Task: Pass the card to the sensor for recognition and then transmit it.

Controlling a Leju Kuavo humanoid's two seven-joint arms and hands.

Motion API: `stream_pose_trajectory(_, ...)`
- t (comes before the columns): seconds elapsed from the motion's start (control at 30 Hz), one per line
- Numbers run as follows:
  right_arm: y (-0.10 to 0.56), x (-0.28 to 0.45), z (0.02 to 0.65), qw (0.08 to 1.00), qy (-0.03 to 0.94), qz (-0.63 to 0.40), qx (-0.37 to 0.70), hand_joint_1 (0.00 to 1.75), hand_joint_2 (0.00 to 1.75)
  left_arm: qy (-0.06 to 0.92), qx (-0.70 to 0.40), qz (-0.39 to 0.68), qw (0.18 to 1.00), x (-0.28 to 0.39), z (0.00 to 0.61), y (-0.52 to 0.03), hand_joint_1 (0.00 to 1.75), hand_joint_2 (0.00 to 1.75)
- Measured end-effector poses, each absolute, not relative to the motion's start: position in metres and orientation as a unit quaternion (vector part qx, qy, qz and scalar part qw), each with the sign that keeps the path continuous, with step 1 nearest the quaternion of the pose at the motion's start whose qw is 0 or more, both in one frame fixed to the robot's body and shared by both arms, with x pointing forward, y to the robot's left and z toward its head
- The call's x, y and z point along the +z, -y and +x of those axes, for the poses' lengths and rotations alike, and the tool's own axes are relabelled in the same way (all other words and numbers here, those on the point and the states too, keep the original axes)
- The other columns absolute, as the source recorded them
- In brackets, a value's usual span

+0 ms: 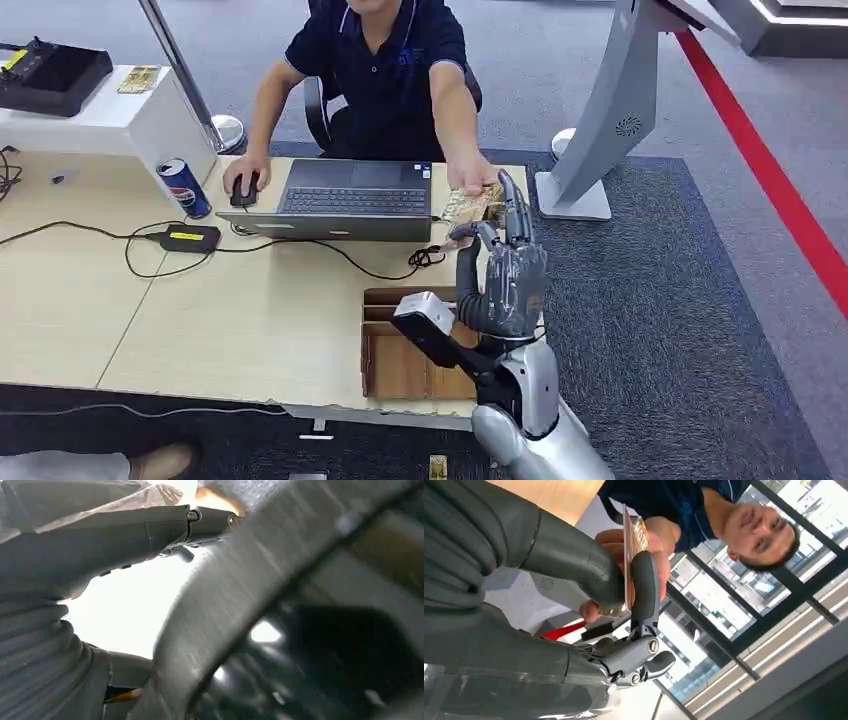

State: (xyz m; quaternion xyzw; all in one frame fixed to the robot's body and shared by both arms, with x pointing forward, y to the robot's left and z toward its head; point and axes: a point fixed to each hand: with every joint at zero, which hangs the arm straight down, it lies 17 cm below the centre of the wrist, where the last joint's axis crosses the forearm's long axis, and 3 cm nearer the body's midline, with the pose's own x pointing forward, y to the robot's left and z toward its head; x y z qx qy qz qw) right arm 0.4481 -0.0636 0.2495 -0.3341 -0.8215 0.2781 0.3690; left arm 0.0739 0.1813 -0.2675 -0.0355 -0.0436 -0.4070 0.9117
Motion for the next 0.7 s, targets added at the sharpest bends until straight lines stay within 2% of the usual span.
stream_pose_trajectory(0.53,0.021,0.216,0.461,0.39,0.804,-0.309,0.325,1.75,1.75,0.037,-0.415,-0.036,0.908,-0.266,0.078,-0.181,0.0,1.75)
stream_pose_trajectory(0.57,0.02,0.215,0.461,0.39,0.803,-0.309,0.327,0.93,1.75,0.037,-0.415,-0.036,0.908,-0.266,0.078,-0.18,0.0,1.75)
stream_pose_trajectory(0.6,0.02,0.213,0.461,0.393,0.802,-0.308,0.328,0.0,1.75,0.037,-0.416,-0.036,0.908,-0.266,0.078,-0.18,0.0,1.75)
stream_pose_trajectory(0.7,0.018,0.209,0.462,0.396,0.8,-0.307,0.331,0.0,1.75,0.037,-0.416,-0.036,0.908,-0.266,0.078,-0.181,0.0,1.75)
